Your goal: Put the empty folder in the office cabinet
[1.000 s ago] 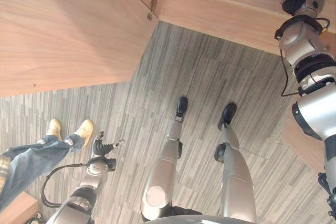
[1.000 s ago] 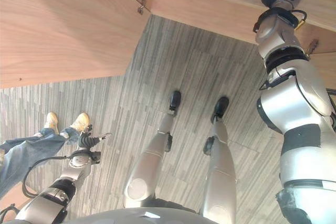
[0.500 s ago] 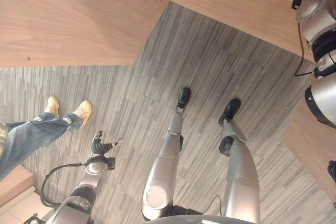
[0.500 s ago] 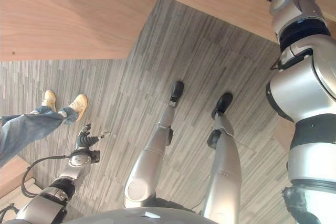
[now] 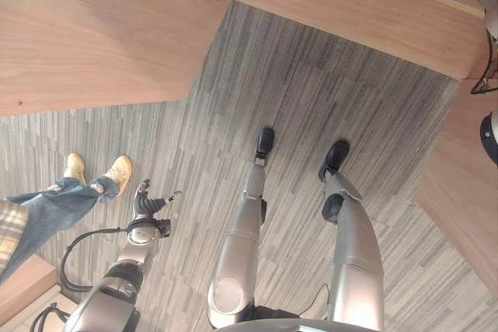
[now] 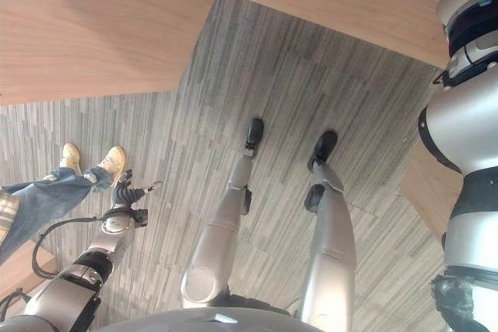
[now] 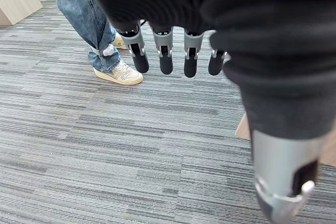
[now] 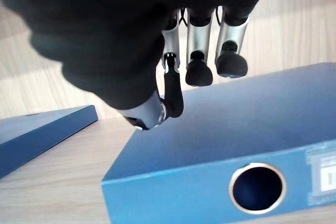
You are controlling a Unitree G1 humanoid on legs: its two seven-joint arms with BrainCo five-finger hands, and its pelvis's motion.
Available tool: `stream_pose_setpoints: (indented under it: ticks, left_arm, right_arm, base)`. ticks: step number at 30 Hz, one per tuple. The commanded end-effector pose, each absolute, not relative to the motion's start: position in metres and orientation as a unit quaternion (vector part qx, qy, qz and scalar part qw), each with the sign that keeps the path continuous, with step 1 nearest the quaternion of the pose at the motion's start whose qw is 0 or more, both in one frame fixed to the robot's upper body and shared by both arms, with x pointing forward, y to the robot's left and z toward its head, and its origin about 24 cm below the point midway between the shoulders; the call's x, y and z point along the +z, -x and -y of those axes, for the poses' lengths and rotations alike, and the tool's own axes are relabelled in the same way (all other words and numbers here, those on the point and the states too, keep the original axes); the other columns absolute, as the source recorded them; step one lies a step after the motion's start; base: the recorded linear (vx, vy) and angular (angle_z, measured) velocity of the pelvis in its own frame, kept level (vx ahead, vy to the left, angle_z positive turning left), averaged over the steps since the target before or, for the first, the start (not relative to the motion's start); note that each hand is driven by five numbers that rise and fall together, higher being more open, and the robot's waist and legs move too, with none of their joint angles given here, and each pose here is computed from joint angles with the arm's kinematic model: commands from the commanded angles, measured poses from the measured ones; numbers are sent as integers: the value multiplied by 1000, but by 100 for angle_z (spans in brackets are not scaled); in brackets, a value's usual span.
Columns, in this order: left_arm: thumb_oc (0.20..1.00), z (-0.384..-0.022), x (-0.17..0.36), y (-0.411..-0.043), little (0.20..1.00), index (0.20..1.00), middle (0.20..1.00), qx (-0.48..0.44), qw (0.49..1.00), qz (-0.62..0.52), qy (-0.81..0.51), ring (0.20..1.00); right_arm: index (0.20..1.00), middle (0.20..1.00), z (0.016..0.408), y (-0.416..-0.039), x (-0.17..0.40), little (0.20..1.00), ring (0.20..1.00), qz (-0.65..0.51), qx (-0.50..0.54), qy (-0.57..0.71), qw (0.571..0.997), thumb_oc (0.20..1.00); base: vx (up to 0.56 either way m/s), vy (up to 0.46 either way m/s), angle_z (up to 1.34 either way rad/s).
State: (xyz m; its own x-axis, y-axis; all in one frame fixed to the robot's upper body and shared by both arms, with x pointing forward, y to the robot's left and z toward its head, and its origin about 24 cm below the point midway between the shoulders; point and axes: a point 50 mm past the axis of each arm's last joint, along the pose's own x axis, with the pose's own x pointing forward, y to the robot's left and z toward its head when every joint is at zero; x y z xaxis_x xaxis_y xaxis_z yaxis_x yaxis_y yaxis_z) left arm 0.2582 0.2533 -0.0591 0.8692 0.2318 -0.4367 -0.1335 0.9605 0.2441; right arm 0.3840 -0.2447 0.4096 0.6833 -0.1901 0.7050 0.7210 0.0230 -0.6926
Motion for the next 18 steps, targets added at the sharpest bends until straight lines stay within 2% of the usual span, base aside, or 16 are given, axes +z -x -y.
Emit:
stream_pose_setpoints:
  ticks: [1, 6, 13, 18]
  left_arm:
    - [1000, -292, -60, -243, 1000, 1000, 1000, 144, 940, -273, -144, 1000]
    - [1000, -287, -61, -244, 1000, 1000, 1000, 144, 943, -268, -135, 1000]
    - [1000, -281, -61, -249, 1000, 1000, 1000, 142, 945, -265, -132, 1000]
    - [1000, -279, -62, -248, 1000, 1000, 1000, 143, 945, -263, -130, 1000]
  right_arm:
    - [200, 200, 244, -380, 416, 200, 200, 231, -353, 640, 642, 200]
    - [200, 200, 246, -381, 411, 200, 200, 231, -360, 631, 648, 200]
    - [200, 200, 221, -398, 383, 200, 200, 238, -313, 647, 653, 200]
    - [200, 200, 220, -398, 385, 200, 200, 241, -314, 643, 656, 200]
  base:
    - [-91, 58, -5]
    - [-25, 52, -5]
    - [-24, 23, -9]
    - [-15, 15, -6]
